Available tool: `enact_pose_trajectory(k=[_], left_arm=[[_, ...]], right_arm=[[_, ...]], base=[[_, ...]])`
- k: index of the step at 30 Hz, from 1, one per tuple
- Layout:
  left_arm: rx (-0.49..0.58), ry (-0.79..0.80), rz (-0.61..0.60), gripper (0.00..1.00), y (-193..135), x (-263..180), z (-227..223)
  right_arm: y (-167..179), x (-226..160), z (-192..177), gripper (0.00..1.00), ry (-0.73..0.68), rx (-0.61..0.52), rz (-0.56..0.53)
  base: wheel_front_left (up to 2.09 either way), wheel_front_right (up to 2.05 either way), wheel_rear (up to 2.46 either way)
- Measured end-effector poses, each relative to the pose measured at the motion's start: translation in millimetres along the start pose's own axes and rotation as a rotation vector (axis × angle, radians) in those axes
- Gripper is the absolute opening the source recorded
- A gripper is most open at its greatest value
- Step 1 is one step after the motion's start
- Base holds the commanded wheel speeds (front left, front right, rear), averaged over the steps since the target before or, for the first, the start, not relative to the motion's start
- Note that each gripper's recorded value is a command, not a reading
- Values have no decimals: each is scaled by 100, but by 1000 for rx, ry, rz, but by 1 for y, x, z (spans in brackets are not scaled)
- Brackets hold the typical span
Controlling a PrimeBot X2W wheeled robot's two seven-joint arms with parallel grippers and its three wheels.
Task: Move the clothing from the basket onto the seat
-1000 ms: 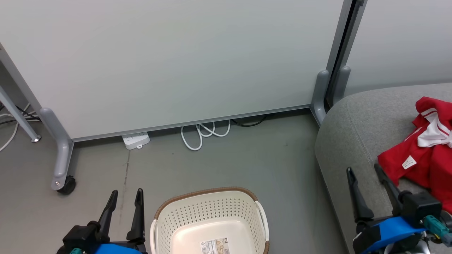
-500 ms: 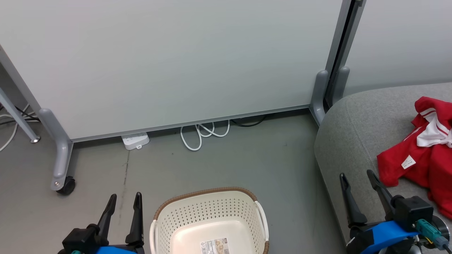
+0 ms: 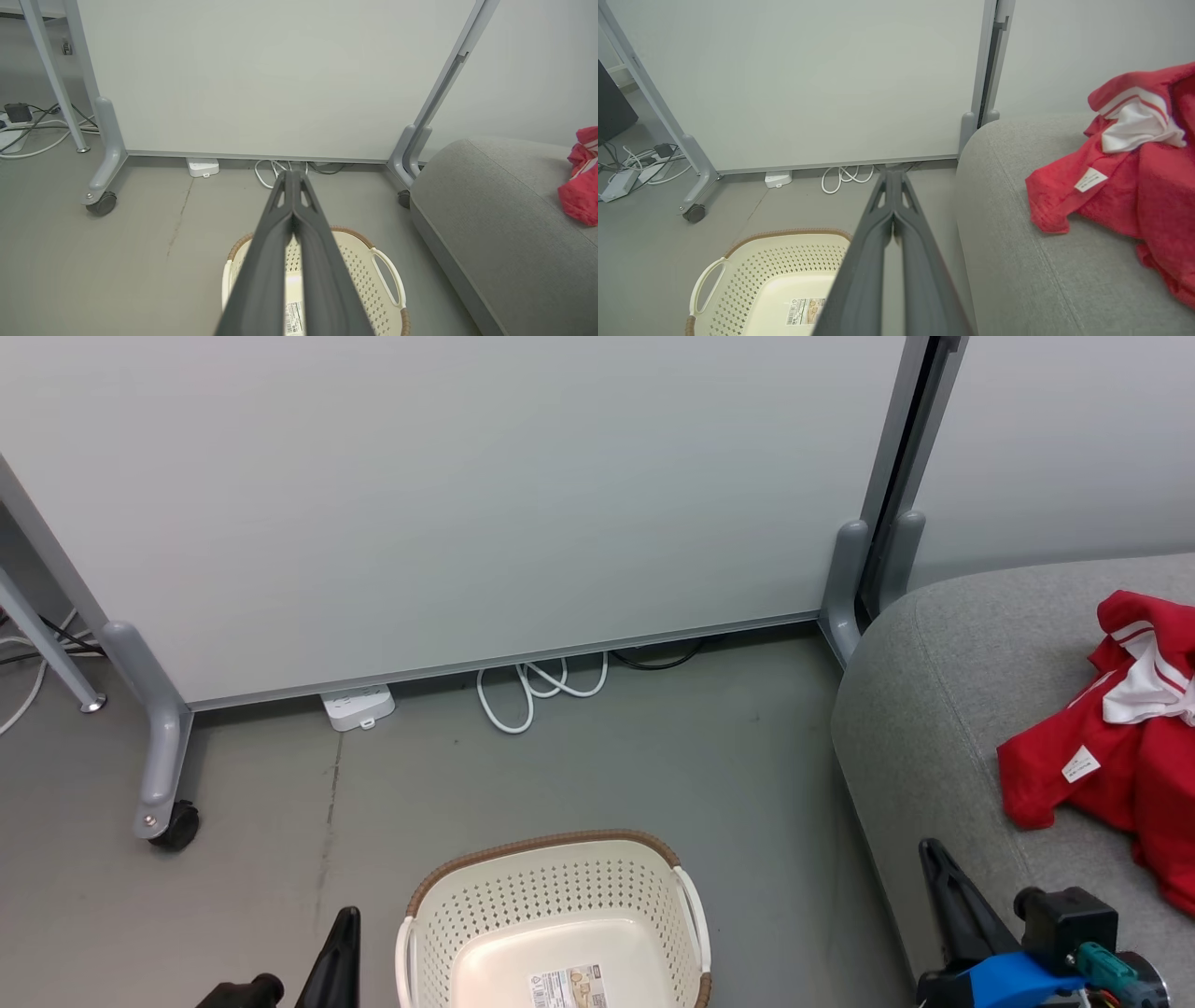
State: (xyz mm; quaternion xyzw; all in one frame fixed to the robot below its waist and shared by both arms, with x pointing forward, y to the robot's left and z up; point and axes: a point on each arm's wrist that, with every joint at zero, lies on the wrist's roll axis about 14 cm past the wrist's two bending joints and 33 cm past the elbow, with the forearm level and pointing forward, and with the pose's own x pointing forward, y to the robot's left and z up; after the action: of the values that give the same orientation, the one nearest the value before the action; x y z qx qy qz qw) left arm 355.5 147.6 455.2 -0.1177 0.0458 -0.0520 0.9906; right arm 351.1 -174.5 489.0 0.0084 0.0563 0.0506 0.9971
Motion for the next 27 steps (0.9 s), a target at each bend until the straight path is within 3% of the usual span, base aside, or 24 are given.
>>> enact_pose_trajectory(k=[5, 27], left_arm=[[-34, 56, 23, 0, 4, -8, -18], [-394, 38, 117, 0, 22, -1, -5]], right_arm=[[-1, -4, -16, 0, 49, 36, -6], [-10, 2, -14, 0, 23, 458, -40]], base=[[0, 0, 0], [0, 0, 0]])
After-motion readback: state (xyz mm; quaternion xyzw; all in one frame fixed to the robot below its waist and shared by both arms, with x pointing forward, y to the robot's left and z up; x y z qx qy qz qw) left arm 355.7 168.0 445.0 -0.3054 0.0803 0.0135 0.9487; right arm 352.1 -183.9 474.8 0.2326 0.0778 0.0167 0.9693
